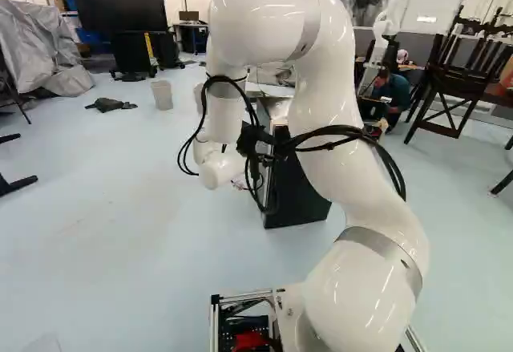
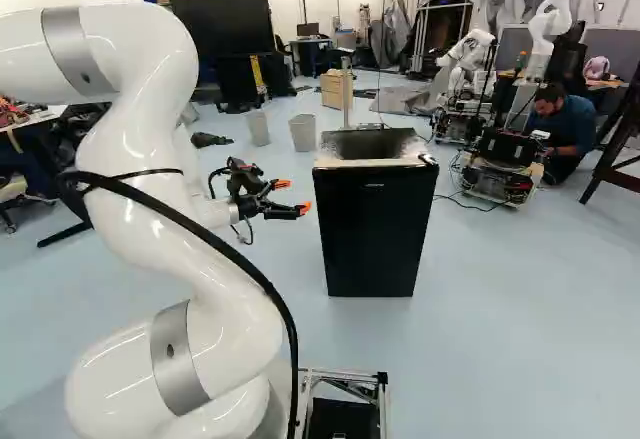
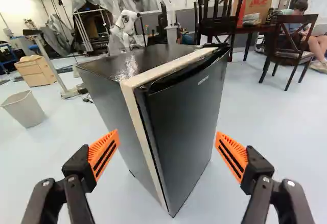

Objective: Grab a drink from the fridge

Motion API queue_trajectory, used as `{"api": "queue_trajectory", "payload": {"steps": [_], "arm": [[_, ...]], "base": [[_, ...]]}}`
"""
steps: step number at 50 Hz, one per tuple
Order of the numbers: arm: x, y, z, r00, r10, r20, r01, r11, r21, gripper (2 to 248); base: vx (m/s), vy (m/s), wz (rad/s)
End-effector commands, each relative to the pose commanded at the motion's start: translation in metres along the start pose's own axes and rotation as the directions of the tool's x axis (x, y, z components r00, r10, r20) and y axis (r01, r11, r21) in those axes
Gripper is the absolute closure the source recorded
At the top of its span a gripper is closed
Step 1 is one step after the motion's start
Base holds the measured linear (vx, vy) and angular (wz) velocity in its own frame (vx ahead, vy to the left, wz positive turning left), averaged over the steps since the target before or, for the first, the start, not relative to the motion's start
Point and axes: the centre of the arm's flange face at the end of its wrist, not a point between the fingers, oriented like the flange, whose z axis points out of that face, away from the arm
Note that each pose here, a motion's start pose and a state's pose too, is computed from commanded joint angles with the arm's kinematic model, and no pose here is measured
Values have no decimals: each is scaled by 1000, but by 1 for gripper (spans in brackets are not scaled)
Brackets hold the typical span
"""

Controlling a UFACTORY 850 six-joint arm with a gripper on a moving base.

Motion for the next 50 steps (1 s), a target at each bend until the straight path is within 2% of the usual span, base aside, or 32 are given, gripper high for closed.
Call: {"api": "queue_trajectory", "payload": {"steps": [22,50], "arm": [[-1,-28,18,999,52,-12,-52,998,-29,3],[2,-37,39,996,86,-24,-88,994,-71,3]], "base": [[0,0,0],[0,0,0]]}}
